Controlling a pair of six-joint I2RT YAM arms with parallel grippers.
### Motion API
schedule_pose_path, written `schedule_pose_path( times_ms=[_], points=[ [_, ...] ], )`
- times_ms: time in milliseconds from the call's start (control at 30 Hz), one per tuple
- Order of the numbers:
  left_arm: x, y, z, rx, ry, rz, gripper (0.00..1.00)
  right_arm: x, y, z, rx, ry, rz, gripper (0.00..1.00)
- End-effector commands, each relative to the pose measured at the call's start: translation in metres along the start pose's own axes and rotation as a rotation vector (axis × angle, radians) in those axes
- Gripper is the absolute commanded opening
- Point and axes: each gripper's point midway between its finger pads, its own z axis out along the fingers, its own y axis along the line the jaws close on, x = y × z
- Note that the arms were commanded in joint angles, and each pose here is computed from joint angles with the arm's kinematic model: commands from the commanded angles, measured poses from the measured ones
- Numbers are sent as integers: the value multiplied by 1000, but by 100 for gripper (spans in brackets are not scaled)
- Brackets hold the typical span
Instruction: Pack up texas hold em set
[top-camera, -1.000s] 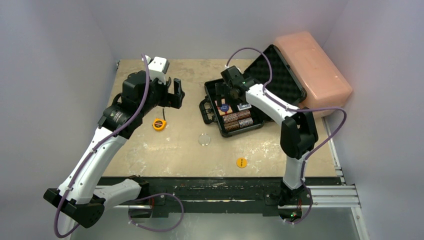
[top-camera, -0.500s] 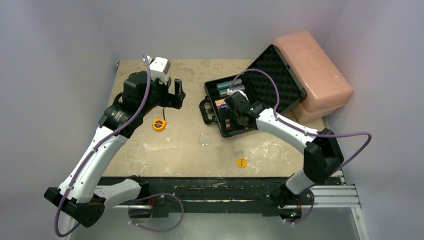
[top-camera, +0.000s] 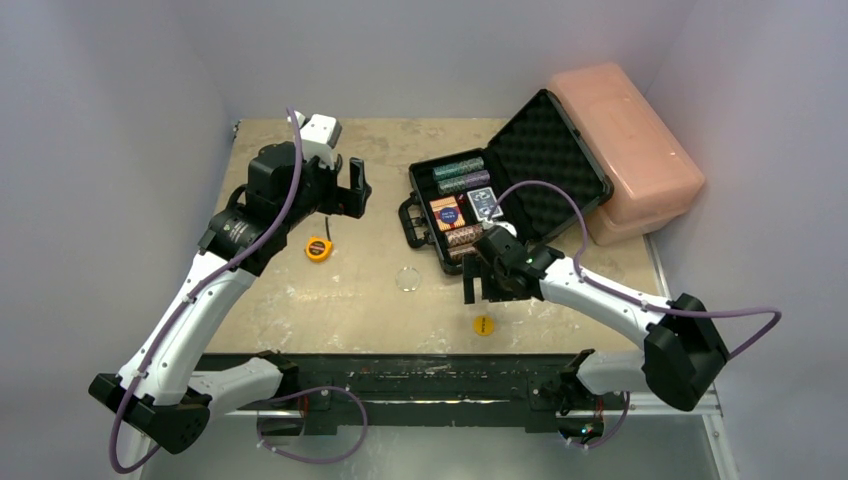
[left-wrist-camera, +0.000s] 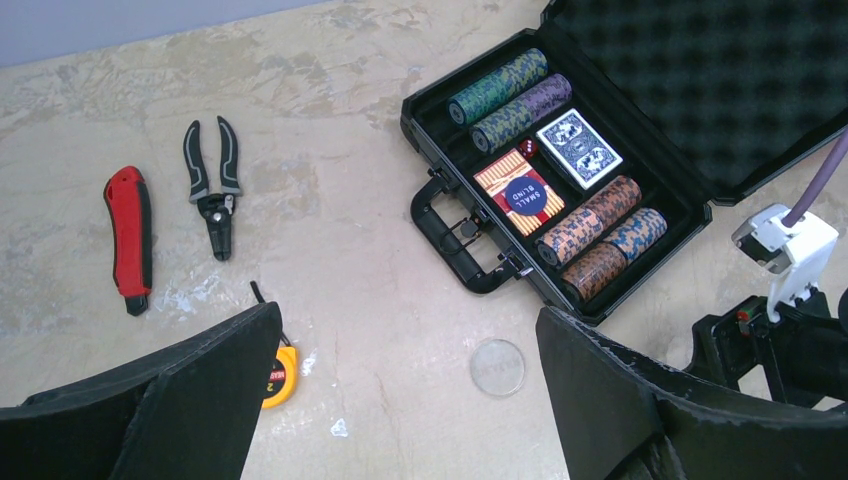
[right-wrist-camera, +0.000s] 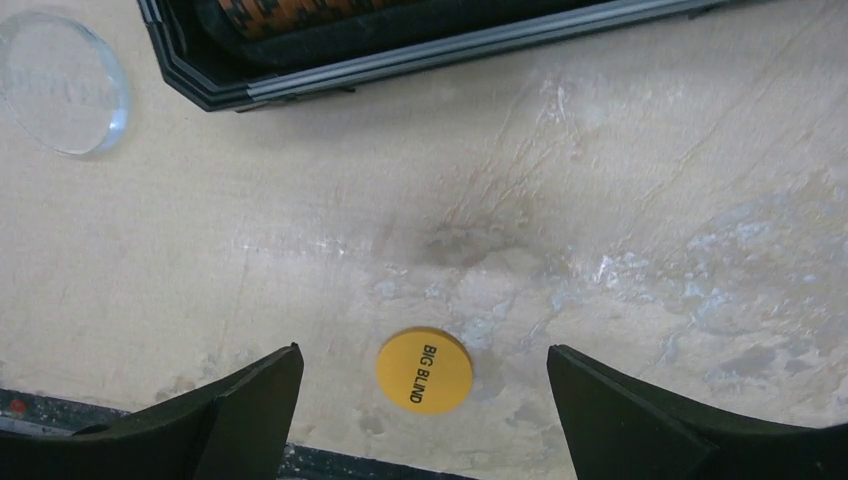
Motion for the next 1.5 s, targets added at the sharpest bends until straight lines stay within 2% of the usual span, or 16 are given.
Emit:
schedule_pose_path(
  times_ms=[0,200,567,1467],
  points=[
    [-11,-1,-3,6,-31,13,100,7,2,-2,-30,-18,80,97],
    [-11,0,-3,6,-29,14,100,27,4,6,-44,48,103,98],
    [-12,2,-4,-4,-32,18,100,33,0,7,20,66,119,99],
    [-13,0,-5,4,-33,15,100,61,5,34,111,146,34,66]
  ],
)
